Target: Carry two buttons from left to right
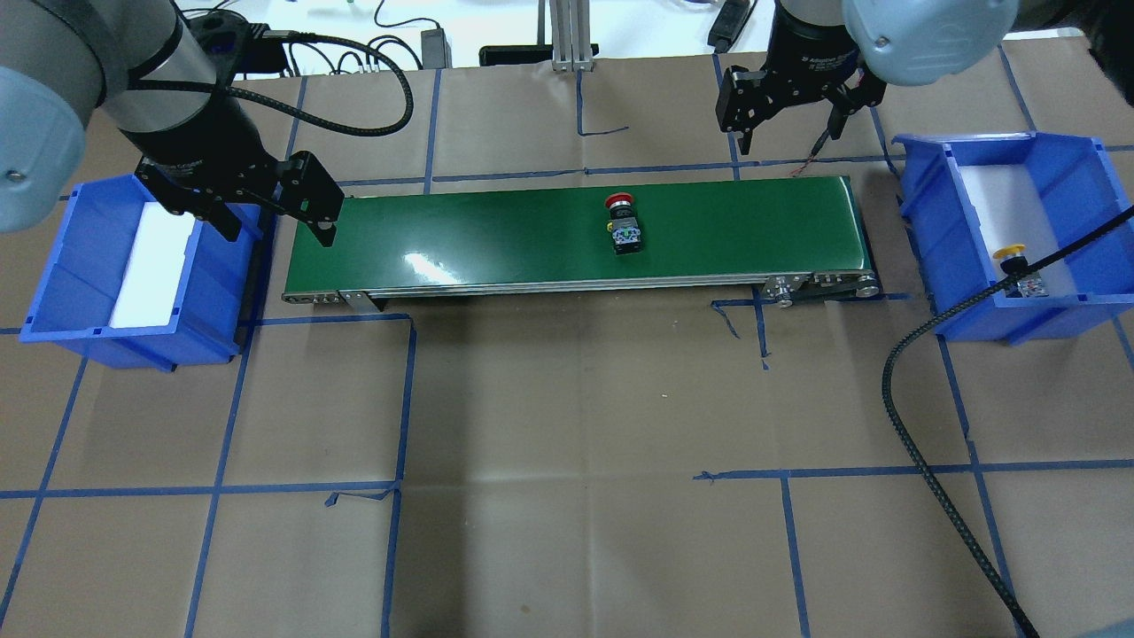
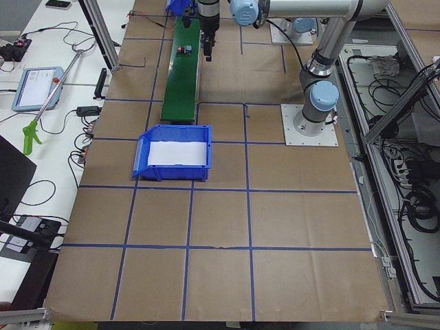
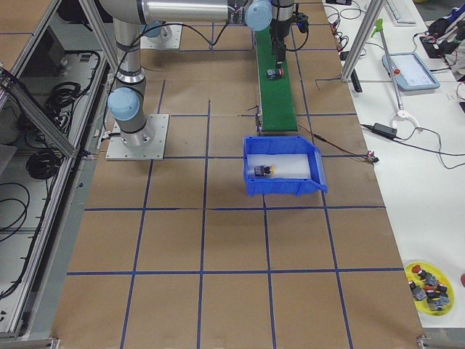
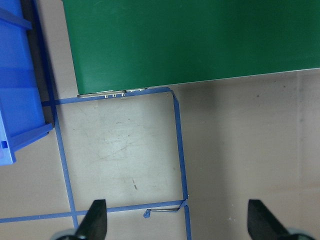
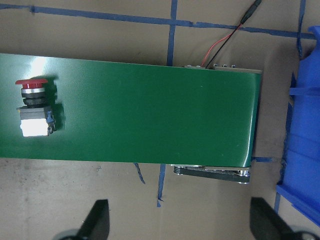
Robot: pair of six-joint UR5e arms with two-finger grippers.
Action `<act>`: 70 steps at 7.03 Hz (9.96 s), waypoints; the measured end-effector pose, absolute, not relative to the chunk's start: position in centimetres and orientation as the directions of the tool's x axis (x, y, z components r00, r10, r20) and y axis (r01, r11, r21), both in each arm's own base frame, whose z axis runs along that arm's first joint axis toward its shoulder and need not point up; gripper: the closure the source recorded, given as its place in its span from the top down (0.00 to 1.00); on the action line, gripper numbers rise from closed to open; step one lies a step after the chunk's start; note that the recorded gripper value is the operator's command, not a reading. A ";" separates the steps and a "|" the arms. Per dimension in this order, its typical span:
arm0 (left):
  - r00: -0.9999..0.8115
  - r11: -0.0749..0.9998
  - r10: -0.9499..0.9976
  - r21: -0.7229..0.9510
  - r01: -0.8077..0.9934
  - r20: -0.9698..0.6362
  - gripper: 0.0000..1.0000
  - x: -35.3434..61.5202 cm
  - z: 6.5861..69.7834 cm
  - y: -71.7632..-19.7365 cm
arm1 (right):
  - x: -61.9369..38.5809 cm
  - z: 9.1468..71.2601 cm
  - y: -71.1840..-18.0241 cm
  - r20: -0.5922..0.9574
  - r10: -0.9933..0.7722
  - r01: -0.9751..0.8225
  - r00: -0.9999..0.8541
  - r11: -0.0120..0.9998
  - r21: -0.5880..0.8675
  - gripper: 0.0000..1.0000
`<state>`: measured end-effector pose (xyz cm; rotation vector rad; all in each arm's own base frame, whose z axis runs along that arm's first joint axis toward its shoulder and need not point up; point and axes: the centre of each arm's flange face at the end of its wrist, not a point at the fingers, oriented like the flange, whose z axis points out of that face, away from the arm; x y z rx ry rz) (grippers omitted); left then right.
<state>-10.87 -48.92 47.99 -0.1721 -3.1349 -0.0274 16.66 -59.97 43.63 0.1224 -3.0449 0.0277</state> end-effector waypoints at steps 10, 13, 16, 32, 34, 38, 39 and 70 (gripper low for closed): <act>-1.000 1.000 -0.003 0.017 -0.003 -0.006 1.00 -10.8 48.6 -48.9 | 18.3 33.1 -64.7 -0.021 -0.032 -0.033 -0.999 0.996 0.077 0.99; -1.000 1.000 -0.012 0.013 -0.013 -0.005 1.00 -10.8 48.7 -49.0 | 18.9 30.8 -65.5 -0.084 -0.021 -0.029 -0.996 0.994 0.102 0.99; -1.000 1.000 -0.013 0.013 -0.013 -0.006 1.00 -10.8 48.7 -49.0 | 19.0 27.9 -65.9 -0.089 -0.017 -0.030 -0.996 0.989 0.145 0.99; -1.000 1.000 -0.011 0.010 -0.011 -0.006 1.00 -10.8 48.9 -49.1 | -15.2 34.5 -65.2 -0.066 0.019 0.010 -0.998 0.992 0.127 0.05; -1.000 1.000 -0.011 0.010 -0.011 -0.006 1.00 -10.8 48.9 -49.1 | -19.2 32.0 -65.5 -0.065 0.030 0.022 -0.997 0.992 0.126 0.05; -1.000 1.000 -0.011 0.007 -0.011 -0.006 1.00 -10.8 49.0 -49.2 | -21.4 26.1 -66.9 -0.024 0.008 0.004 -1.000 0.986 0.169 0.06; -1.000 1.000 -0.011 0.008 -0.011 -0.007 1.00 -10.8 49.0 -49.1 | -21.3 24.7 -67.2 -0.026 0.005 0.001 -1.000 0.983 0.185 0.07; -1.000 1.000 -0.010 0.011 -0.010 -0.006 1.00 -10.8 48.9 -49.0 | 14.0 47.8 -46.1 -0.026 -0.022 -0.023 -0.999 0.999 0.044 1.00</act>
